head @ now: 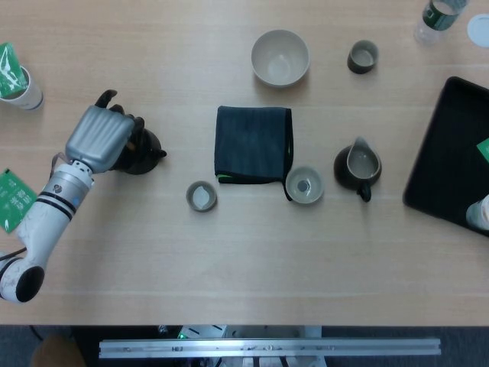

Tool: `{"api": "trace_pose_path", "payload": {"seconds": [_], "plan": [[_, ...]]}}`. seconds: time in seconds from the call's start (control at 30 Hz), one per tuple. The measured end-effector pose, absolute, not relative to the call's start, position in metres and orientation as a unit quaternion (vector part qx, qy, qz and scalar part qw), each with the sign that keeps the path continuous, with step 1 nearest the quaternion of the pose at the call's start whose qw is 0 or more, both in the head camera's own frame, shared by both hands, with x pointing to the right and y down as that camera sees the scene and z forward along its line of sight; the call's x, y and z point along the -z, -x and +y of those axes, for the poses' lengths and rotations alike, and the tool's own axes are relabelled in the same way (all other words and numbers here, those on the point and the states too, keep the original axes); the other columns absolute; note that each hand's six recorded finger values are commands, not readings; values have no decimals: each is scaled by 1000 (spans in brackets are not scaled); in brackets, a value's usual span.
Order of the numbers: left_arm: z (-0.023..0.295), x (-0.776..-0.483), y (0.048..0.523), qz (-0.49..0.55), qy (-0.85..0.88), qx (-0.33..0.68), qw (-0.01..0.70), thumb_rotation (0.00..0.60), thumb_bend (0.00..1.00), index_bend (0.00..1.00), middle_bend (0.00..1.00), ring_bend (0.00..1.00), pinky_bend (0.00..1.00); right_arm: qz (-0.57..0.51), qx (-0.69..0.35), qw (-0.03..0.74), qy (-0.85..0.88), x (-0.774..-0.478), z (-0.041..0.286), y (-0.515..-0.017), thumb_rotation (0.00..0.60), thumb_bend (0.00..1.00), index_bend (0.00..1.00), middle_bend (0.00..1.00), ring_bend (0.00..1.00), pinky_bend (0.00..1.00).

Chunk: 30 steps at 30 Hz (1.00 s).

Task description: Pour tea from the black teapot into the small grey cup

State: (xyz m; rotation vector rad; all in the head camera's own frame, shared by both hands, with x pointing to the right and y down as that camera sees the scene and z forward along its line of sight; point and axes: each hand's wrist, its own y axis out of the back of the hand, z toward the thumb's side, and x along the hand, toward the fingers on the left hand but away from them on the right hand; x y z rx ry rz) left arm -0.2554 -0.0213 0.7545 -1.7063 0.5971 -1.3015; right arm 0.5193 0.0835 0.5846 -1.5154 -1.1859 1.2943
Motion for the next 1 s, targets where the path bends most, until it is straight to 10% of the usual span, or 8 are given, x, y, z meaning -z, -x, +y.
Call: {"api": "trace_pose_path", "payload": {"seconds": [0.63,1.0], "plan": [[-16,-755,256,240,701,526,418,489,331,714,890,671,110,-474,-506,400,599,-581,84,-518,600,111,316,347,225,286],[-16,-755,256,235,703,529,413,489,330,736,932,707,110,-476,-505,400,598,-580,85,-519,600,110,316,347,224,286]]}}
